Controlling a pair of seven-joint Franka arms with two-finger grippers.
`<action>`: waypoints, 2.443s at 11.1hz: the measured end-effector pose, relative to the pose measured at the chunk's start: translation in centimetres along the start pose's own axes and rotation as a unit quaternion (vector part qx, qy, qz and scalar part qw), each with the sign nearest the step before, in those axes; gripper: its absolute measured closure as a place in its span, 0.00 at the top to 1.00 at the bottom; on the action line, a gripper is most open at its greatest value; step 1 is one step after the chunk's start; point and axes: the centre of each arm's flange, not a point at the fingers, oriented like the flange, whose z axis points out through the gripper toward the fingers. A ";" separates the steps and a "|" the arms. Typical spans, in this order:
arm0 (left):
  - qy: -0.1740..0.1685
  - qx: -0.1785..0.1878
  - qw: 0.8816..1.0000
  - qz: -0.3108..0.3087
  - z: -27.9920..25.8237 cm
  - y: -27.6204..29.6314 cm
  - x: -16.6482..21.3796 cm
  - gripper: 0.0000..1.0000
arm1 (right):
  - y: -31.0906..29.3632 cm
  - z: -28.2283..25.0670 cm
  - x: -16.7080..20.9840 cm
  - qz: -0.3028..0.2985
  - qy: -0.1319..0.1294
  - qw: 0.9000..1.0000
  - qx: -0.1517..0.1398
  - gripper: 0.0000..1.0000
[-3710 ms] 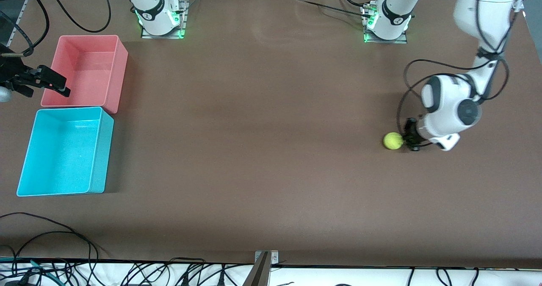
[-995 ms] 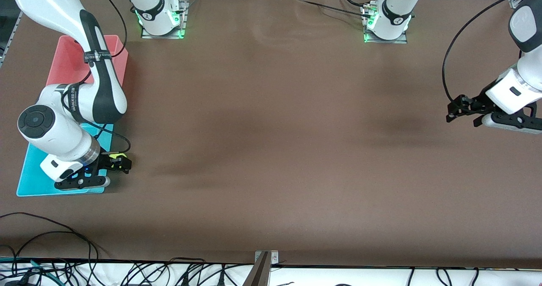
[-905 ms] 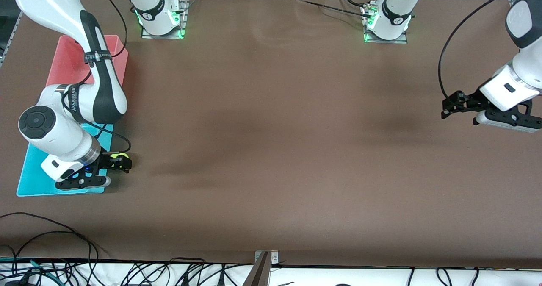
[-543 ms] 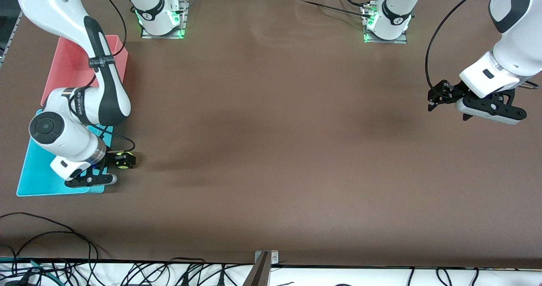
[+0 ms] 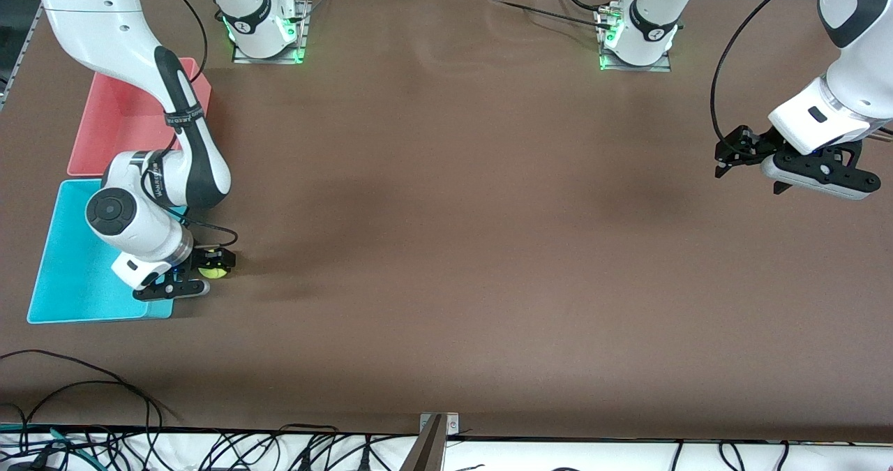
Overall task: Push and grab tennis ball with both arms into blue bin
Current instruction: 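Grasp the tennis ball with the right gripper beside the blue bin, then lift the ball over the blue bin rim and lower it inside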
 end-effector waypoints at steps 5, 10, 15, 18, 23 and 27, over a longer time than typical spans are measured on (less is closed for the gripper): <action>0.009 0.003 1.000 -0.002 -1.5 -0.7 0.1 1.00 | -0.5 2.5 -1.9 -0.005 0.026 1.000 0.001 1.00; 0.017 0.004 1.000 0.015 -4.5 0.8 0.6 1.00 | -0.8 4.0 -3.3 -0.018 0.042 0.999 0.001 0.89; 0.020 0.006 1.000 0.011 -5.6 0.2 0.5 1.00 | -0.8 4.0 -3.4 -0.038 0.043 0.998 -0.001 0.64; 0.018 0.005 1.000 0.011 -5.3 0.2 0.6 1.00 | -0.3 1.8 -1.7 -0.036 0.006 0.999 0.001 0.64; 0.015 0.007 1.000 -0.007 -4.9 -2.0 0.3 1.00 | 3.7 -6.2 0.6 -0.046 -0.097 0.994 0.006 0.64; 0.015 0.009 1.000 -0.011 -5.0 -3.8 -0.2 1.00 | 13.7 -6.8 -3.2 -0.062 -0.151 0.986 0.021 0.64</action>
